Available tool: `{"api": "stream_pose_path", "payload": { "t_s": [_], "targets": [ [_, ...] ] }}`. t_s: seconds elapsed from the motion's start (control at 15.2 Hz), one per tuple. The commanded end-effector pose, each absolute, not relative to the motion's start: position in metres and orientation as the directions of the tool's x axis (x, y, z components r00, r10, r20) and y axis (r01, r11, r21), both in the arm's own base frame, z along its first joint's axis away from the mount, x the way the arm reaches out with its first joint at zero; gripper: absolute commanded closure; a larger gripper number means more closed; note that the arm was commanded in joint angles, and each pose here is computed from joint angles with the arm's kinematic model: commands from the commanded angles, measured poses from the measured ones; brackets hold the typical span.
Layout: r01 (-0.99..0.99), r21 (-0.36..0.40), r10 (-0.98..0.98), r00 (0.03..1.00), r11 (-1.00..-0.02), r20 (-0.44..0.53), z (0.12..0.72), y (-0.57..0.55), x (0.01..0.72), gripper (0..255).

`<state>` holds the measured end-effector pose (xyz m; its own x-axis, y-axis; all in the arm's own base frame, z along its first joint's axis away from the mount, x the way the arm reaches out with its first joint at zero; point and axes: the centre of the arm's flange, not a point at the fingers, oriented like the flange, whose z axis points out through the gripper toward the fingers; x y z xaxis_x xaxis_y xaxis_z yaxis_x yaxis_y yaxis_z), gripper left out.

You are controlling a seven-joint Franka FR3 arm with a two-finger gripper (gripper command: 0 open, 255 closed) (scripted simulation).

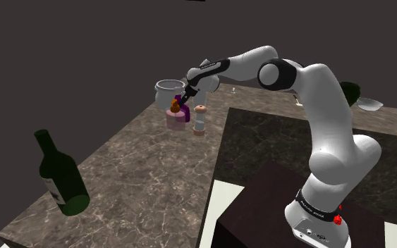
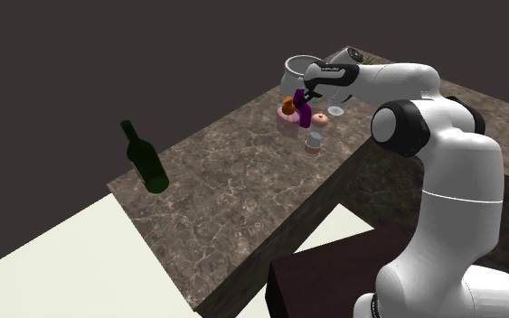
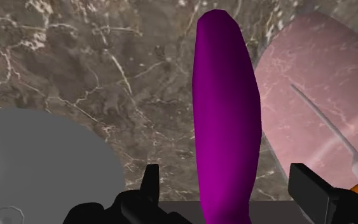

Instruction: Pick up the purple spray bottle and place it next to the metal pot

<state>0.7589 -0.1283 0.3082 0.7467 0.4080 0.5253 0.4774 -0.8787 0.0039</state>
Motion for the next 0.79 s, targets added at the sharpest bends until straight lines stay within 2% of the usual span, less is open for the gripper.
{"api": "stream_pose_path", "payload": {
  "t_s": [0.0, 0.26, 0.73],
  "targets": [
    [0.478, 0.003, 0.408, 0.747, -0.878, 0.524, 0.308, -0.128, 0.759, 0],
    [0.478, 0.003, 0.408, 0.747, -0.878, 0.524, 0.350, -0.140, 0.736, 0],
    [0.478, 0.003, 0.408, 0.747, -0.878, 0.524, 0.350, -0.140, 0.736, 0]
  ]
}}
